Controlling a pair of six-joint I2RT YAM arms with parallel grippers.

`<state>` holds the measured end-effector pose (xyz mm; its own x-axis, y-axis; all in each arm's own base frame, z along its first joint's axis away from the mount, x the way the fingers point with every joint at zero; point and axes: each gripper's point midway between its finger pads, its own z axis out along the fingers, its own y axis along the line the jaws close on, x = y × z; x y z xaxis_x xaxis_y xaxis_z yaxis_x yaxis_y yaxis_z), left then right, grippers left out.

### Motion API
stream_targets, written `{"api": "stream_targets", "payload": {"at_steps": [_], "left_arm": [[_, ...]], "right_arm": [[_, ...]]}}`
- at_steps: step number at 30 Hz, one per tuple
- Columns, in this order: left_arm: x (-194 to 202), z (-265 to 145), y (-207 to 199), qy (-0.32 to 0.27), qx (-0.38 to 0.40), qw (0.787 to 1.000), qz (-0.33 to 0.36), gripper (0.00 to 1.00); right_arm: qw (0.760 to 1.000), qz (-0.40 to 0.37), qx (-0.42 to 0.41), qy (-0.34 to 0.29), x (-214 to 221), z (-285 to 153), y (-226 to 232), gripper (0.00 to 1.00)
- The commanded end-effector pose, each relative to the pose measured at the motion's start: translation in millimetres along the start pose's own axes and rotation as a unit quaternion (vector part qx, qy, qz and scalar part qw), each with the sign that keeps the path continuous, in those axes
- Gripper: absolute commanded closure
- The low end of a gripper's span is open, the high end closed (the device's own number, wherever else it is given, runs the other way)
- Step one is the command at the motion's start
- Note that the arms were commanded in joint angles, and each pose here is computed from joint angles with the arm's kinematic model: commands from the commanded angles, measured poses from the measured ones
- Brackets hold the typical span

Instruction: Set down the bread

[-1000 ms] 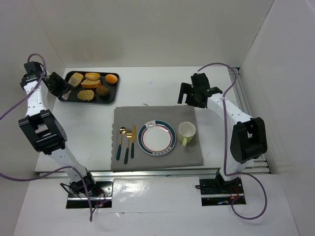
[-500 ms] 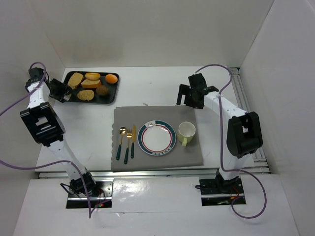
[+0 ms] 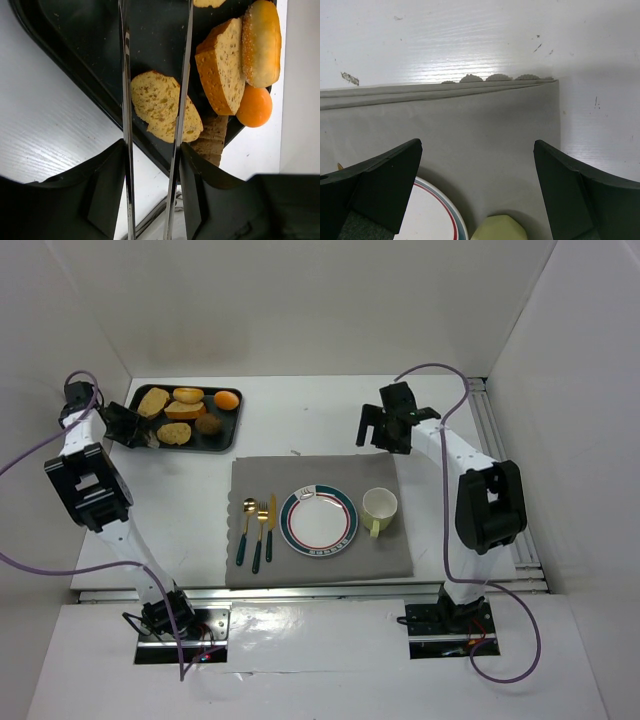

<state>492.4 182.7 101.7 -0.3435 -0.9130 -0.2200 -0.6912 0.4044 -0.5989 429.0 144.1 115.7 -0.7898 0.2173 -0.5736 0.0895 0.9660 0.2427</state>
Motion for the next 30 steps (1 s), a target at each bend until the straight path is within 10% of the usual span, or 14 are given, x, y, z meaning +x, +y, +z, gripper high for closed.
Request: {"api": "stream_targets", "payload": {"at_steps": [1, 19, 30], "left_arm": [[-13, 3, -14, -0.01, 0.029, 1.0, -0.007, 0.44], [-19, 11, -37, 0.002, 0.07, 0.998, 0.006, 0.51], [-16, -24, -58, -0.016, 0.083, 0.996, 0.029, 1.0]], "right_arm": [[1.0, 0.004, 0.001, -0.017, -20, -4, 4, 0.0], [1.0, 0.008, -0.01, -0.008, -16, -2, 8, 0.0], [1.0, 0.006, -0.017, -0.009, -14, -2, 17, 0.0]]}}
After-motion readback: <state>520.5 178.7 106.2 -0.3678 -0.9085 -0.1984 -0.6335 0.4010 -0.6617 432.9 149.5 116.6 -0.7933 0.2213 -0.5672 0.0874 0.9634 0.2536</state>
